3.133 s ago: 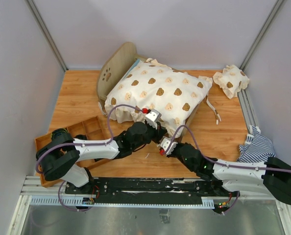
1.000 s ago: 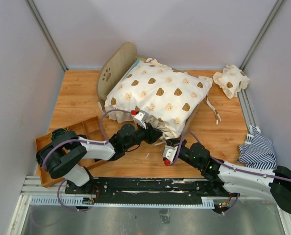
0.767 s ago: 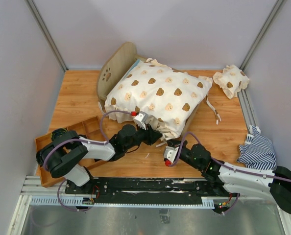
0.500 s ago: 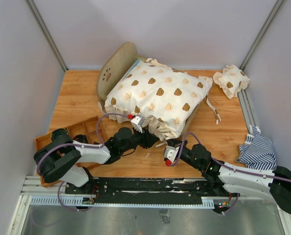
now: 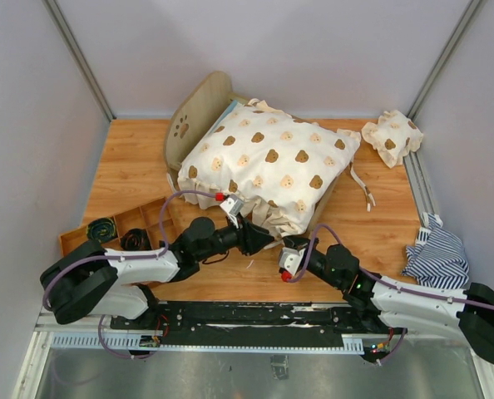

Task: Set up the pet bed

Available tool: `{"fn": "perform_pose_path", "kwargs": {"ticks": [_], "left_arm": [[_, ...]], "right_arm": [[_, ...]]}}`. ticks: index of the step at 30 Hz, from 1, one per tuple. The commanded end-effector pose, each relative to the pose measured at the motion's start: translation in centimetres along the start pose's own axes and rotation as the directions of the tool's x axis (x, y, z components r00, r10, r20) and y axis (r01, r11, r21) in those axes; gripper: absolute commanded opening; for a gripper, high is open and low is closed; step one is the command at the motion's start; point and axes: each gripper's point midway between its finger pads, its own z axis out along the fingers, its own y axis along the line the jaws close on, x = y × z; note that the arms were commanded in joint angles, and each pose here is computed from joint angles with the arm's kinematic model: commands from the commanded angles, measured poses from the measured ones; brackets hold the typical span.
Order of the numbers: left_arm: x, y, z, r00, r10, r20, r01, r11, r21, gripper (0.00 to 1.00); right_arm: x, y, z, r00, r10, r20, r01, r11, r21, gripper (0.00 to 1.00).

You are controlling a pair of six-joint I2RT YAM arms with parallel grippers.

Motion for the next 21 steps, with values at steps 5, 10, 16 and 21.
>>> {"fn": "perform_pose_path", "kwargs": {"ticks": [5,10,16,21], "left_arm": [[-1.0,-0.3,1.8,0.998,0.047,0.043,-0.048,0.998,0.029,0.41],[-2.1,-1.1,2.4,0.995,0.051,0.09,-0.056,0.996,0.062,0.42],[-2.0,-1.0,3.4,0.996,0.044,0.079,-0.049,0.997,0.065,0.42],[-2.3,-0.8,3.8,0.995,0.037,0.091,-0.042,0.998,0.052,0.38]], "right_arm": [[-0.5,-0.9,0.0,1.0,0.01,0.027,-0.01,1.0,0.027,0.0],[-0.4,-0.7,0.0,1.0,0.008,0.023,-0.008,1.0,0.018,0.0],[-0.4,-0.7,0.0,1.0,0.008,0.024,-0.008,1.0,0.017,0.0],[-0.3,-0.6,0.0,1.0,0.008,0.023,-0.008,1.0,0.013,0.0]]}}
